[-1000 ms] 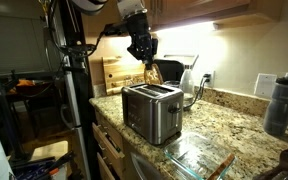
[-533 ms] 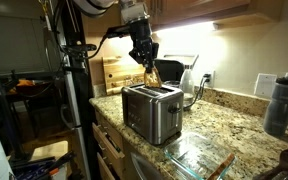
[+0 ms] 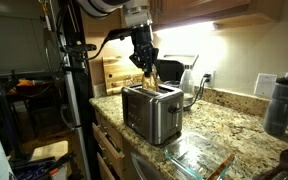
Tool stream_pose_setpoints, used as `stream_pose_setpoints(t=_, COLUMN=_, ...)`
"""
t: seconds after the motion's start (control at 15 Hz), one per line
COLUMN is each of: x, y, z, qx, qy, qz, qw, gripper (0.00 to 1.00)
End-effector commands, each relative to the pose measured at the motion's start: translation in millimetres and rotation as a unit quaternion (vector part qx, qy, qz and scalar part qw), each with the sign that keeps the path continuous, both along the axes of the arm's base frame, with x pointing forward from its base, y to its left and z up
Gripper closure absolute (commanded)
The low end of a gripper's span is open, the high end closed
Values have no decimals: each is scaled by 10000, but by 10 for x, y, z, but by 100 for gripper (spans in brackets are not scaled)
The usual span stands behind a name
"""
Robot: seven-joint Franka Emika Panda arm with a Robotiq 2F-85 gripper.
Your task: Put the slices of bread from the glass bowl in the toaster
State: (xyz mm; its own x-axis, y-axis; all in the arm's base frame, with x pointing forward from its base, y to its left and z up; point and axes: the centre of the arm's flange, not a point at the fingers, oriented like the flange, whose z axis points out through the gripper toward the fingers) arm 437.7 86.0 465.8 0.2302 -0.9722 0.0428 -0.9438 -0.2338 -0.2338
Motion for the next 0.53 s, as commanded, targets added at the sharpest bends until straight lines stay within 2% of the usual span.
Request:
stream_pose_setpoints(t=0.0, x=-41, y=-30, z=4, qx=217, qy=29, qz=90, qw=9997, gripper=90)
stream_pose_setpoints(t=0.33, x=-44, y=-36, z=-6, qx=291, qy=40, qz=141, qw=9995, gripper=90)
stream_pose_setpoints(t=0.4, x=-43, y=-36, z=-10, qx=294, qy=39, qz=154, qw=9994, gripper=66)
stream_pose_setpoints(t=0.47, x=-43, y=-36, z=-11, qx=298, qy=42, qz=161, qw=9994, gripper=59)
